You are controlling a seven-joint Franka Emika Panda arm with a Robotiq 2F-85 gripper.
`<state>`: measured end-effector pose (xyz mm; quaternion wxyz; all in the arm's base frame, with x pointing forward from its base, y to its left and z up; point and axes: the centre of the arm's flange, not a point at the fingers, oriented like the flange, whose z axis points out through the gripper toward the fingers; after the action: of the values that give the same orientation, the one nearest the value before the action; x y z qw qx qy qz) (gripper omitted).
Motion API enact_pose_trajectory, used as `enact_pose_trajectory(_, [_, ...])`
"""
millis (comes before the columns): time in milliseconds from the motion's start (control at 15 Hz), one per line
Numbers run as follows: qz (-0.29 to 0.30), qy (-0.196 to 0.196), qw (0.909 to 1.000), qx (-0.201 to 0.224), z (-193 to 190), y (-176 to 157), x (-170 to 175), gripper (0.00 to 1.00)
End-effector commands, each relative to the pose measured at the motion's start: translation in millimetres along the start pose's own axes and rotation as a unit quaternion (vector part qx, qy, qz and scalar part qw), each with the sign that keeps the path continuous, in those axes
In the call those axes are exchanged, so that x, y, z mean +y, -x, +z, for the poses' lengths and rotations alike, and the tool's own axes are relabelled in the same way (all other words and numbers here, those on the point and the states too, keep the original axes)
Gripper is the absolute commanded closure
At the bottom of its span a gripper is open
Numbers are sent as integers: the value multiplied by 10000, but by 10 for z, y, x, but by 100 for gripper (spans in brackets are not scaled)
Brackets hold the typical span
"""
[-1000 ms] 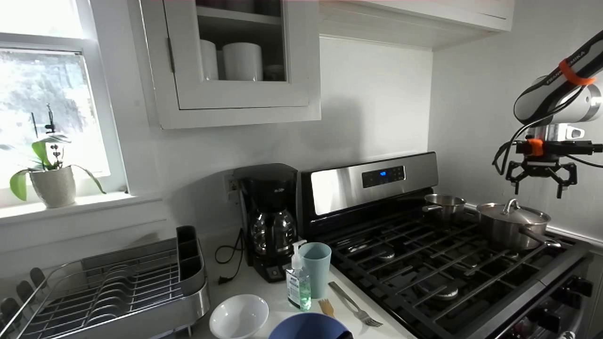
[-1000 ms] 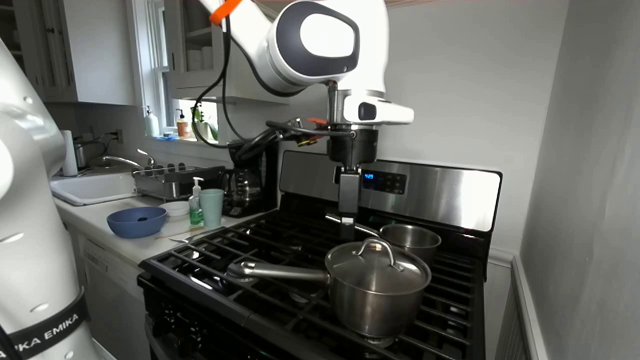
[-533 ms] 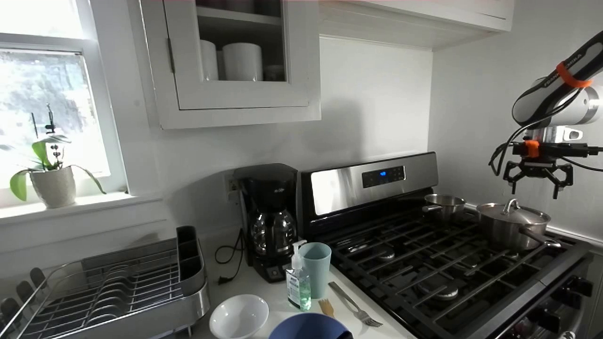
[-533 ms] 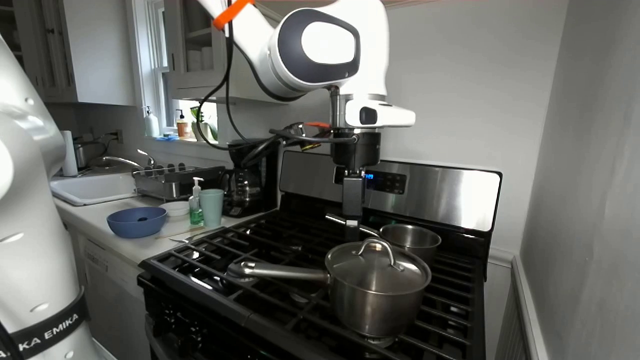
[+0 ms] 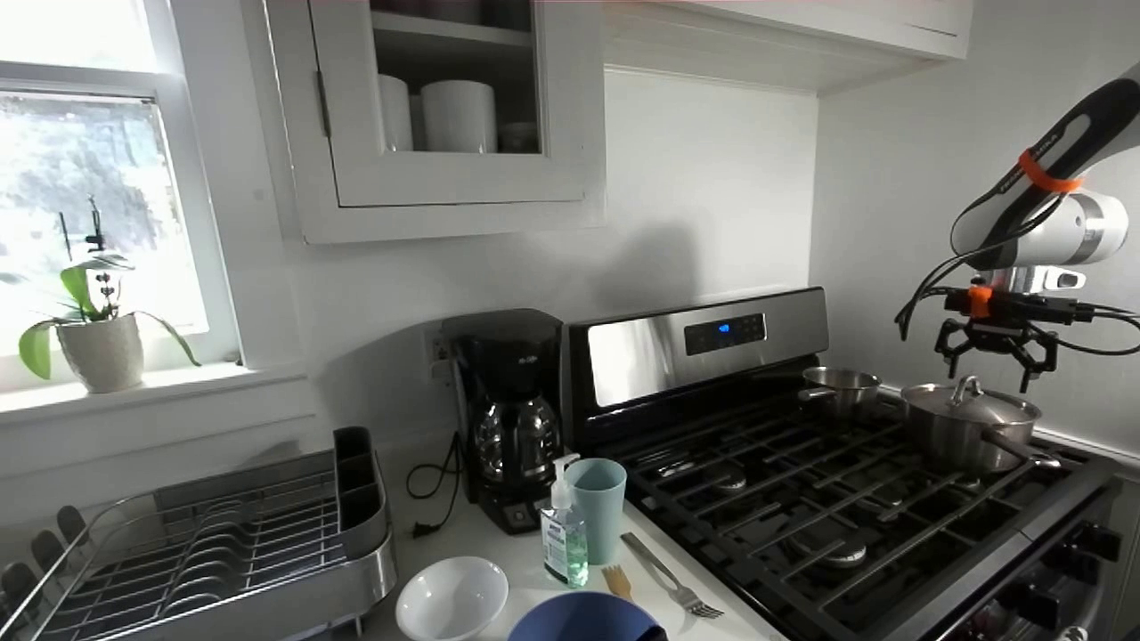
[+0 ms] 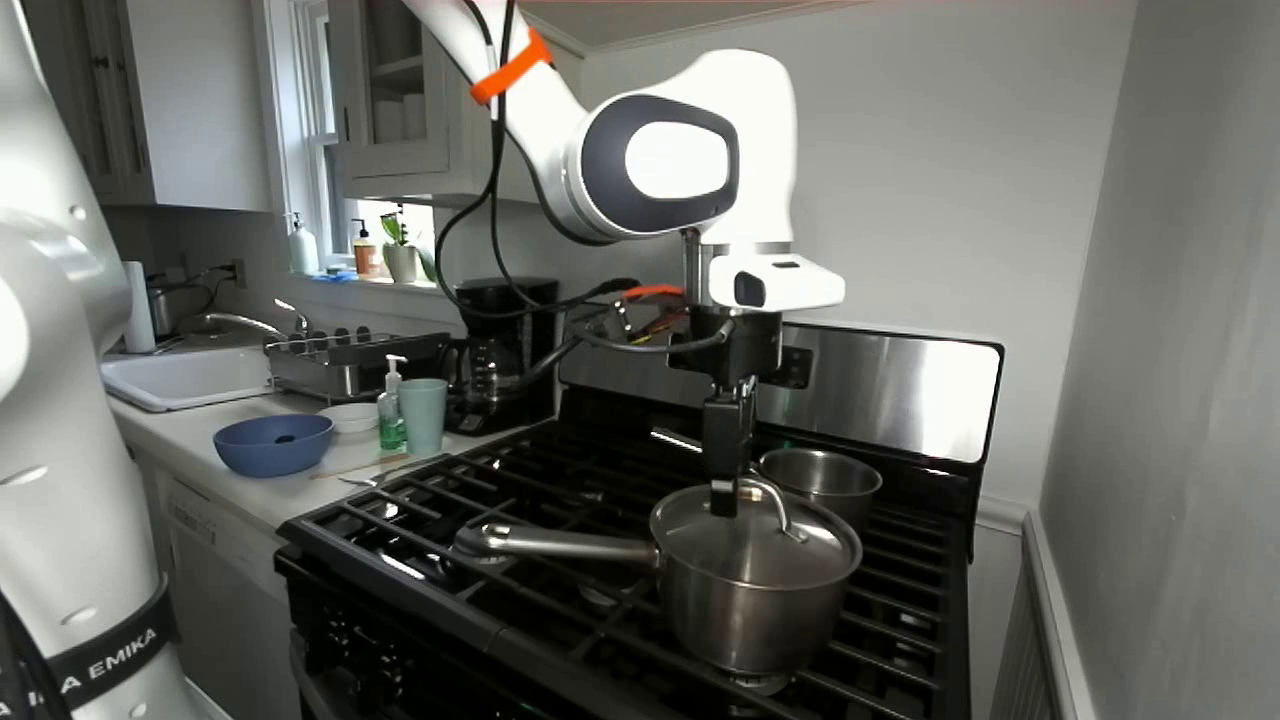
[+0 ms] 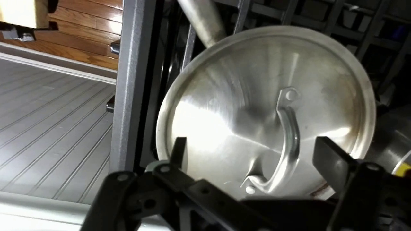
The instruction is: Take the lid off of the bowl
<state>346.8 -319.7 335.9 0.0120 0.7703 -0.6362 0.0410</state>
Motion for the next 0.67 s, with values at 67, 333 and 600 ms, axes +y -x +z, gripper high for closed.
enact_pose_trajectory(67, [374,-85,9992,57,119,-180,-131,22])
enact_pose_trajectory(333, [499,-14,9987,76,162,-237,-164,56])
enact_pose_trajectory(600, [572,57,9983,75,85,-215,-183,82])
